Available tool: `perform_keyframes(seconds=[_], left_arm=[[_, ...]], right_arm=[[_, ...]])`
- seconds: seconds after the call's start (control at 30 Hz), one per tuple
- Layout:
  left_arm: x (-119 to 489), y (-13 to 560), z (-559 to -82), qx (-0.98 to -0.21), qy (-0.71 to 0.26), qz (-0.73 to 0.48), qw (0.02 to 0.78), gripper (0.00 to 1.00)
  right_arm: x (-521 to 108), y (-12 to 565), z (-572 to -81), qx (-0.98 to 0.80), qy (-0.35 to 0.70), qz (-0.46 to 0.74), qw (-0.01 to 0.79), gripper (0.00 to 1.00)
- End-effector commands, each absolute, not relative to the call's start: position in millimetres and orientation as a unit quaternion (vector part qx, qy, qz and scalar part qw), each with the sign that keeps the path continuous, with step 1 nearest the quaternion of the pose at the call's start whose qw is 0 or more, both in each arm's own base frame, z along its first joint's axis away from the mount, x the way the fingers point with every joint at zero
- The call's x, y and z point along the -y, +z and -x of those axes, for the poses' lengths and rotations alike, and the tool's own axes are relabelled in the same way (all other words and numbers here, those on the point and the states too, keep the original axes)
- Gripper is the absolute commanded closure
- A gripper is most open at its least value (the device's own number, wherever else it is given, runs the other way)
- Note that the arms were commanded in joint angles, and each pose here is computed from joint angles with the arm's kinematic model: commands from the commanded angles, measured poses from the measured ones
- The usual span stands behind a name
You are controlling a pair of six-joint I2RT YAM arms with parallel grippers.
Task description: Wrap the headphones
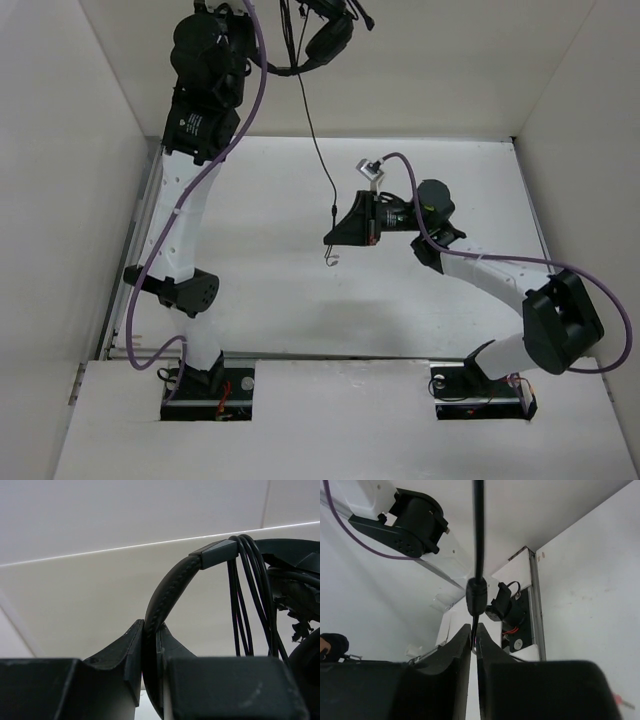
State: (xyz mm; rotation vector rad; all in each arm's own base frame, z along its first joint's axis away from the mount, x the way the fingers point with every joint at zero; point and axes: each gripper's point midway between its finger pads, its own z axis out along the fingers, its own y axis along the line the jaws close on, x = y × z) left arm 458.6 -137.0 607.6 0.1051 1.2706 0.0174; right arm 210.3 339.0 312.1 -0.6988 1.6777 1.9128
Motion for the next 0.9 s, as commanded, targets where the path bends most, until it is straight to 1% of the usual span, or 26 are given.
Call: perform_keyframes(seconds=[0.0,0.2,0.33,0.47,0.6,0.7,0.87], left_arm=[[112.2,664.9,-432.5,-0.518,0.001,0.008,0.855,0.98],[109.7,645.7,-448.6,-0.534,0.044,-0.003,0.844,0.98],[104.8,626.9,-462.9,-0.547,0.085,-0.010,0.833,0.99],[105.5,602.8,-478.2,-0.566,0.114,-0.023,0.816,0.98],[118.8,570.0,-490.5,-0.594,0.126,-0.055,0.793,0.98],[136.9,532.2,-495.3,-0.623,0.131,-0.096,0.765,0.98],[190.0,451.8,-478.3,-0.676,0.107,-0.201,0.701,0.99]], right_arm=[[-334.5,333.9,-195.5,-0.576,0.702,0.308,0.286,0.89],[-330.6,351.5,-196.1,-0.579,0.670,0.345,0.310,0.97],[-319.0,369.4,-205.3,-0.593,0.622,0.377,0.345,0.98],[-303.3,390.1,-218.3,-0.608,0.547,0.411,0.404,0.97],[-286.3,408.9,-232.2,-0.608,0.443,0.454,0.477,0.96],[-270.3,427.8,-253.5,-0.600,0.352,0.475,0.539,0.97],[-233.6,469.7,-301.5,-0.575,0.167,0.489,0.634,0.97]])
